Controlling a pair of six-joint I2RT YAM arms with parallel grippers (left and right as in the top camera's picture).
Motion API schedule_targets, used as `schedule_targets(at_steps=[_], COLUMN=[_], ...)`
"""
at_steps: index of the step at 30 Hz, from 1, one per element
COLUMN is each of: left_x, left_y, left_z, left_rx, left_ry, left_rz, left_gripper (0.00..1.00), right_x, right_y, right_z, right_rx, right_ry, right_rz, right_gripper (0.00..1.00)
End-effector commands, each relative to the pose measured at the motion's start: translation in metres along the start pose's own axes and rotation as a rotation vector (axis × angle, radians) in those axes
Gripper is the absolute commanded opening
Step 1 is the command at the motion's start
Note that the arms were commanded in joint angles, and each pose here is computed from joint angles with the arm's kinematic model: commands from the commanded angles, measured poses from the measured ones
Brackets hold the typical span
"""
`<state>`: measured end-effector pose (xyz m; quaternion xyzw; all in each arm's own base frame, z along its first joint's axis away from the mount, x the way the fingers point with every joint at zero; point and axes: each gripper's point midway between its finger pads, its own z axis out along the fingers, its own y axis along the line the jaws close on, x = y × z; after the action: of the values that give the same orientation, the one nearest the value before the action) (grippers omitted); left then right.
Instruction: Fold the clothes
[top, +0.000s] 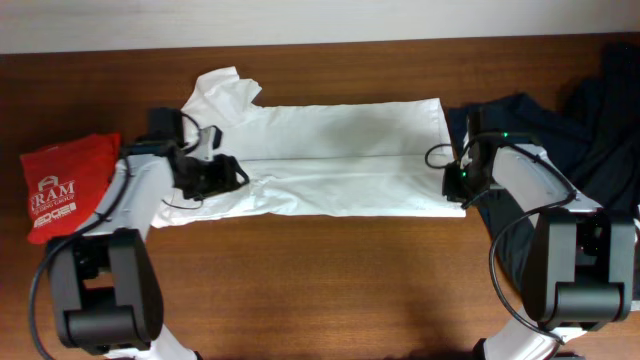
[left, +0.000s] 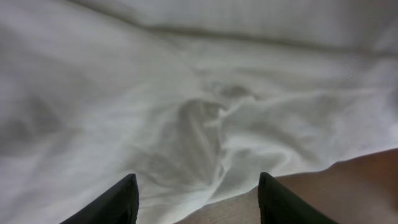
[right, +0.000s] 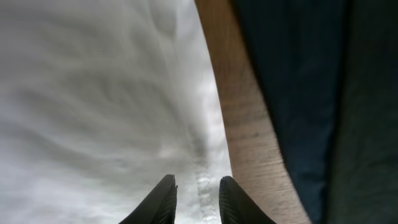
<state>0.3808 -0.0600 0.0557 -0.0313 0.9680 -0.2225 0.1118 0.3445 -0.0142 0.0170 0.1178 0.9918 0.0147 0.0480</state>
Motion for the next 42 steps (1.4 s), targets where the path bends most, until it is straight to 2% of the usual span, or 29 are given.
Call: schedule_targets(at_steps=[1,5,6,8,10,11,12,15,21,22,23,24,25,26,30,35,36,38,42], left_x=[0.017,0.032,0.031,0.028,0.022,0.019,0.015,0.003,-0.060,-0.067,-0.068,-0.064,-0.058,-0.047,-0.027,-0.014,-0.013,-0.003,0.031], left_y=[-0.011,-0.013,-0.009,-0.003,-0.003,-0.003,-0.002,-0.002,-0.038,-0.042,-0.042,-0.040,-0.038,-0.033,-0.009,0.053,0.061,0.085,0.111], left_z=[0.017,0.036,0.037,0.036,0.036,0.036,0.035,0.032,-0.001,-0.004,-0.005,-0.004,-0.002,-0.001,-0.006,-0.032,-0.035,-0.040,-0.042], left_rx=[-0.114,-0.218,-0.262,-0.325,-0.333,-0.332,-0.342,-0.365,-0.323,-0.318,-0.317,-0.321,-0.327,-0.337,-0.394,-0.441,-0.446,-0.463,-0.524], left_ry=[0.047,0.059,0.054,0.035,0.012,0.000,-0.016,-0.059,-0.232,-0.256,-0.262,-0.244,-0.215,-0.169,-0.080,-0.050,-0.050,-0.031,0.067], left_rz=[0.115,0.202,0.216,0.234,0.239,0.242,0.245,0.253,0.289,0.294,0.295,0.291,0.285,0.276,0.218,-0.103,-0.129,-0.197,-0.264], left_gripper=[0.60,0.60,0.55,0.34,0.18,0.07,0.01,0.01,0.01,0.01,0.16,0.37,0.49,0.54,0.54,0.54,0.54,0.62,0.65], right_x=[0.016,0.021,0.022,0.021,0.022,0.022,0.022,0.022,0.022,0.022,0.022,0.022,0.022,0.022,0.024,0.025,0.025,0.025,0.029], right_y=[-0.006,-0.007,-0.007,-0.007,-0.007,-0.007,-0.007,-0.007,-0.007,-0.007,-0.007,-0.007,-0.007,-0.007,-0.008,-0.001,-0.001,-0.001,-0.002], right_z=[0.013,0.017,0.017,0.017,0.017,0.017,0.017,0.017,0.017,0.017,0.017,0.017,0.017,0.017,0.017,0.017,0.017,0.017,0.017], right_rx=[0.014,0.015,0.016,0.016,0.015,0.016,0.016,0.016,0.016,0.016,0.016,0.016,0.016,0.016,0.017,-0.023,-0.023,-0.023,-0.018], right_ry=[0.043,0.054,0.055,0.054,0.054,0.055,0.055,0.055,0.055,0.055,0.055,0.055,0.055,0.055,0.066,0.072,0.071,0.071,0.087], right_rz=[0.014,0.015,0.015,0.014,0.015,0.015,0.015,0.015,0.015,0.015,0.015,0.015,0.015,0.015,0.015,0.015,0.012,0.013,0.013], right_gripper=[0.27,0.27,0.27,0.27,0.27,0.27,0.27,0.28,0.27,0.28,0.27,0.28,0.28,0.28,0.28,0.28,0.28,0.35,0.34])
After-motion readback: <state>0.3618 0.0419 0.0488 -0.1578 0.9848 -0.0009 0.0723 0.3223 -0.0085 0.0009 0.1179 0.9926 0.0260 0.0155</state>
